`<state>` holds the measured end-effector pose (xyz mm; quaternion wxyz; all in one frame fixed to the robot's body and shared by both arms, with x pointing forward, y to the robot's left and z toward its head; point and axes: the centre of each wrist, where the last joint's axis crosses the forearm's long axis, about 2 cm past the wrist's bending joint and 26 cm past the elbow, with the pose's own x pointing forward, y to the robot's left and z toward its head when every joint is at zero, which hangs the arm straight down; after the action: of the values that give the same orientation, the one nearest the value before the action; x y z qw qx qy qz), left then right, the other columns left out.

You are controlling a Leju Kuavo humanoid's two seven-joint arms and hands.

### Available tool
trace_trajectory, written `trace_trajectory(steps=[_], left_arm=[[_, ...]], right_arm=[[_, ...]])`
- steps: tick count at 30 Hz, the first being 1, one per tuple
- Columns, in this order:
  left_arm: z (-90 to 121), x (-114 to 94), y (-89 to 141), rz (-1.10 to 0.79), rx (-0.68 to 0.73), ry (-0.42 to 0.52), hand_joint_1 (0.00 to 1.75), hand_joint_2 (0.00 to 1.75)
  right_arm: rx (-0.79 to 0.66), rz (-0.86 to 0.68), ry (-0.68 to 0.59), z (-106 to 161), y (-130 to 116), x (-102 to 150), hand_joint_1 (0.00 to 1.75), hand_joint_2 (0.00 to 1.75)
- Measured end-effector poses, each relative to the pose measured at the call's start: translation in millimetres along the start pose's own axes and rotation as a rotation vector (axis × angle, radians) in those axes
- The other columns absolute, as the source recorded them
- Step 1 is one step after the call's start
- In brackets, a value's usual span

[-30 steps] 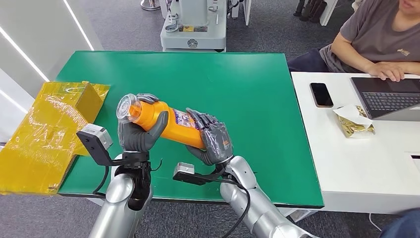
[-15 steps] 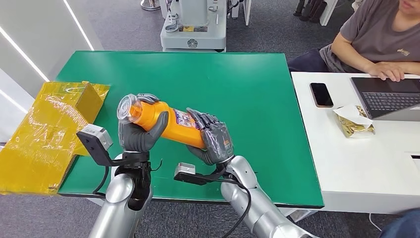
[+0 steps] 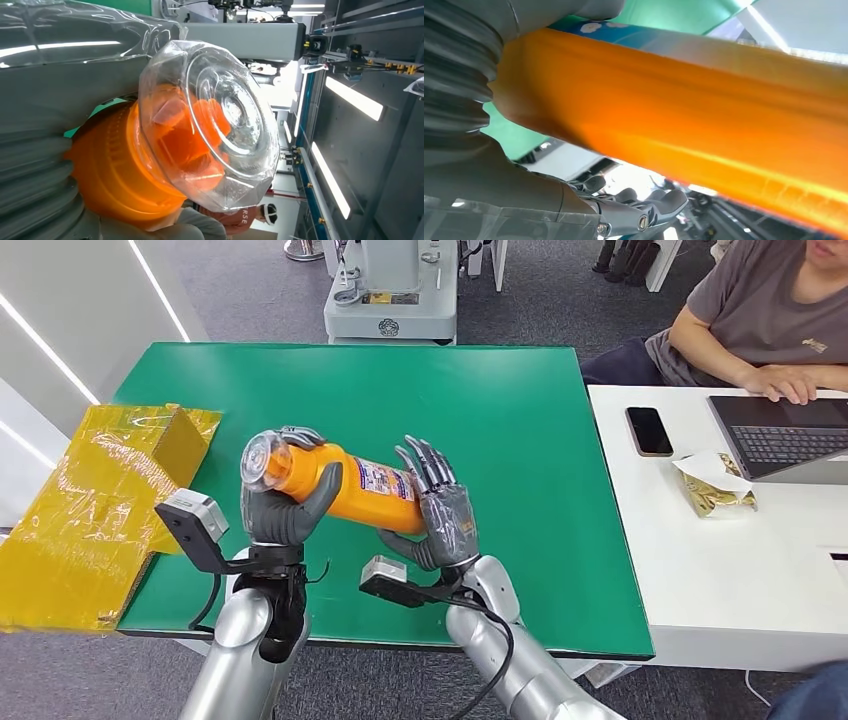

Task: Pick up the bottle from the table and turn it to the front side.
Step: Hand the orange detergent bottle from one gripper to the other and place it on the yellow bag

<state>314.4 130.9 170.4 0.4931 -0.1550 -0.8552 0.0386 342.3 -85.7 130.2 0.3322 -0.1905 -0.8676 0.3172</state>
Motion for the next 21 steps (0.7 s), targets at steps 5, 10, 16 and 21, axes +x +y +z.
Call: trace_trajectory(steps=[5, 10, 16, 21], left_arm=[[-1, 0, 0, -0.006, 0.011, -0.002, 1.75, 1.75], [3, -1, 2, -0.017, 0.025, 0.005, 1.75, 1.75], [9, -4, 8, -0.032, 0.047, 0.020, 1.75, 1.75], [10, -4, 9, -0.033, 0.051, 0.023, 1.75, 1.75]], right_arm=[[-0.060, -0.060, 0.035, 4, -1, 6, 0.00, 1.75], [-0.116, -0.111, 0.045, 13, -3, 12, 0.00, 1.75], [-0.163, -0.140, 0.039, 19, -6, 18, 0.00, 1.75], [-0.177, -0.141, 0.031, 20, -9, 19, 0.00, 1.75]])
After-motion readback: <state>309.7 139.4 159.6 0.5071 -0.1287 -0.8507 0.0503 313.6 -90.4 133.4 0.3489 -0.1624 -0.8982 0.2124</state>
